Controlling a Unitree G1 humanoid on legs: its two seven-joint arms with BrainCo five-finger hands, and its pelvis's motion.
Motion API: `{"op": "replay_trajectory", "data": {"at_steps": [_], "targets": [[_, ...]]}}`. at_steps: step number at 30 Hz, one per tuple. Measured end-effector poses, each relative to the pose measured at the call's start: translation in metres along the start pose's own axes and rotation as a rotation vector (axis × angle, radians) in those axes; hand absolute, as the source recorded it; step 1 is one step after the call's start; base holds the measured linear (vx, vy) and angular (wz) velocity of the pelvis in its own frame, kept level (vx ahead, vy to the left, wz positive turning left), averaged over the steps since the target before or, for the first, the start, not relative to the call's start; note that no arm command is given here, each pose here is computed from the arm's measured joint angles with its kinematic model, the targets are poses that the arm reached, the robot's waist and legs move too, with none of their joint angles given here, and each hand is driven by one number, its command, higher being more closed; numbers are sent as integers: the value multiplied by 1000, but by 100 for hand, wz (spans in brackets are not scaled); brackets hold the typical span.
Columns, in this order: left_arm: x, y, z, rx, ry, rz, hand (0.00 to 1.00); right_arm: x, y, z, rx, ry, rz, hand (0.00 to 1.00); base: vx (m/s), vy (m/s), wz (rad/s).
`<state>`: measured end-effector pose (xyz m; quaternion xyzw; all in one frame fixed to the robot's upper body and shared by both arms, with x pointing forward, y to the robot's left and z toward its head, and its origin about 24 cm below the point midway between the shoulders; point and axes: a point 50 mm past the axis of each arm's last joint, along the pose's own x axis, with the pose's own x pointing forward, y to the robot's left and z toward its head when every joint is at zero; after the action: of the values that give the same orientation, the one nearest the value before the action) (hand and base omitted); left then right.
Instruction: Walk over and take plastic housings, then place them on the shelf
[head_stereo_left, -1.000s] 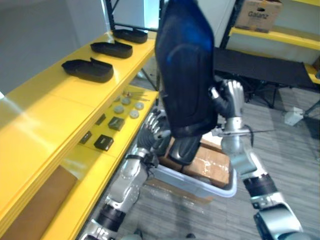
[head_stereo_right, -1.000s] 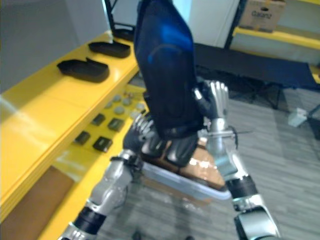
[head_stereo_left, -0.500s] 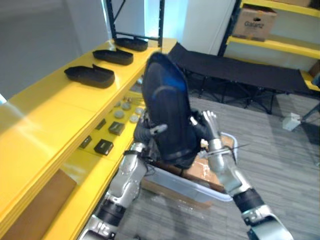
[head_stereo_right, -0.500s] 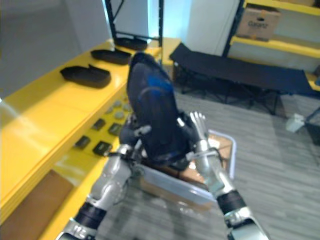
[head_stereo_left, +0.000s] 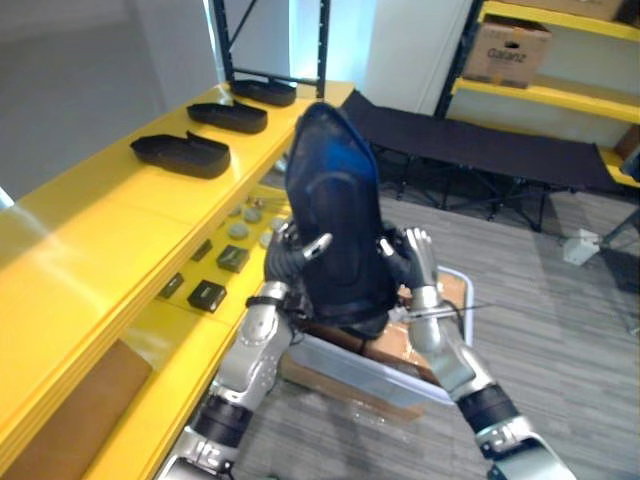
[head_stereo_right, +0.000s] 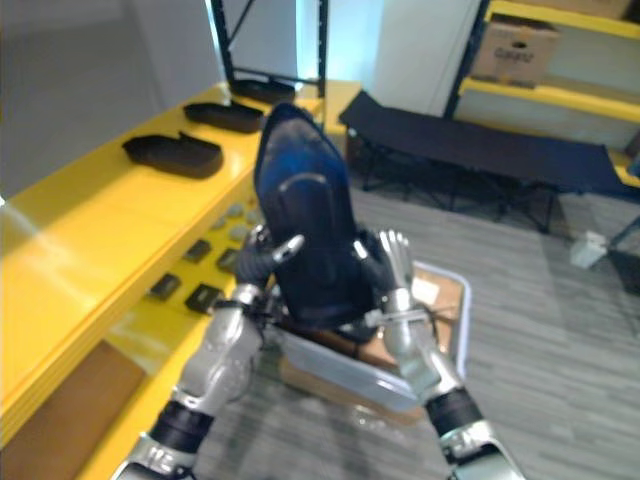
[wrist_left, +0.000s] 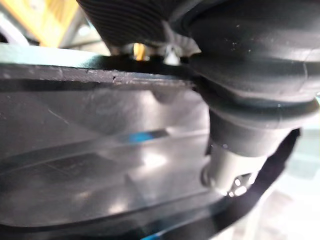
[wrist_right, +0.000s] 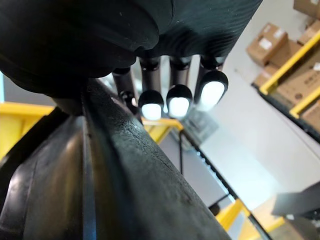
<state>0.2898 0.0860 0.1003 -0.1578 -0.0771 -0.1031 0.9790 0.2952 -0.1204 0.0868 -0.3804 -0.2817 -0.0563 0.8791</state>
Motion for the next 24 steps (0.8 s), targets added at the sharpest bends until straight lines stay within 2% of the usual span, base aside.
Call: {"op": "replay_trajectory", "data": {"at_steps": [12, 24], "targets": [[-1, 8, -8, 34, 64, -47, 100, -4, 4, 3, -9, -13, -14, 100, 0, 0, 0], [-6, 21, -21, -68, 157, -82, 100, -6, 10, 5, -25, -19, 25, 100, 0, 0, 0]]}}
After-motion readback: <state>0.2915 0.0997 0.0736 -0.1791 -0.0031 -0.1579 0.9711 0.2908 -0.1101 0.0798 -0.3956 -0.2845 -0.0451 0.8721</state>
